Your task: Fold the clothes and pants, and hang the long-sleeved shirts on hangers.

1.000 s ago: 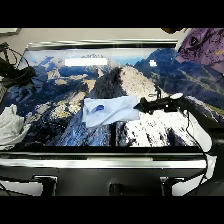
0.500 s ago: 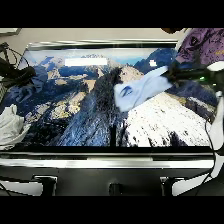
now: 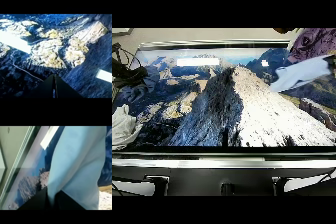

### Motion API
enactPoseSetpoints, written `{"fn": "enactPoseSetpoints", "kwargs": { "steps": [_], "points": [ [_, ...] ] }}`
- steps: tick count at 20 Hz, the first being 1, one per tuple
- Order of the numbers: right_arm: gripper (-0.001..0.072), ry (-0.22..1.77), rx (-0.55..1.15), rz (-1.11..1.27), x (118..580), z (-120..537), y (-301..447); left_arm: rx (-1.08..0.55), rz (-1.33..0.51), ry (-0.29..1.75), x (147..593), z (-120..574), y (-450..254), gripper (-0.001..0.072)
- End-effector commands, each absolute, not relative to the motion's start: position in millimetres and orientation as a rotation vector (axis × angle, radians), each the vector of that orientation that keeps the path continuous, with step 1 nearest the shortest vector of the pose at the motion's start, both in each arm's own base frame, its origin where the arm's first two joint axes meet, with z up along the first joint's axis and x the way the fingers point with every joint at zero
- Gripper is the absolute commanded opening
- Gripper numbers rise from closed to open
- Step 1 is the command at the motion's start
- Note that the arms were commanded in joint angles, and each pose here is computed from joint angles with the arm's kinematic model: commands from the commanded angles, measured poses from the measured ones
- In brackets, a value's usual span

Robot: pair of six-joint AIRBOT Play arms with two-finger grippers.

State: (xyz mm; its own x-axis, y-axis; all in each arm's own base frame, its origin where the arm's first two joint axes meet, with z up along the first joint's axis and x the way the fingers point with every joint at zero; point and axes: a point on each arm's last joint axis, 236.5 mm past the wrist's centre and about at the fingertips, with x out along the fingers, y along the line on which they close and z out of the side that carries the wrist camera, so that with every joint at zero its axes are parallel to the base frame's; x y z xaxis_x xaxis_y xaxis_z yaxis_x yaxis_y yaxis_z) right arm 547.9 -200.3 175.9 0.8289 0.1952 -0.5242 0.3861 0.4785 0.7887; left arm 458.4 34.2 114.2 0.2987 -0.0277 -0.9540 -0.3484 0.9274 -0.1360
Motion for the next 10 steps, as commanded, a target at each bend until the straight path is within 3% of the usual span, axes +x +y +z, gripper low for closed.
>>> {"fn": "enactPoseSetpoints", "kwargs": {
  "steps": [1, 10],
  "points": [
    [0.0028, 0.574, 1.149, -0.319, 515.5, 168.8, -267.3, -0.346, 0.22, 1.273, 454.9, 112.6, 33.8, 0.0024],
    [0.0029, 0.903, 1.065, -0.801, 353.8, 76.5, -320.6, -0.346, 0.22, 1.277, 454.0, 112.4, 33.7, 0.0025]
  ]
}}
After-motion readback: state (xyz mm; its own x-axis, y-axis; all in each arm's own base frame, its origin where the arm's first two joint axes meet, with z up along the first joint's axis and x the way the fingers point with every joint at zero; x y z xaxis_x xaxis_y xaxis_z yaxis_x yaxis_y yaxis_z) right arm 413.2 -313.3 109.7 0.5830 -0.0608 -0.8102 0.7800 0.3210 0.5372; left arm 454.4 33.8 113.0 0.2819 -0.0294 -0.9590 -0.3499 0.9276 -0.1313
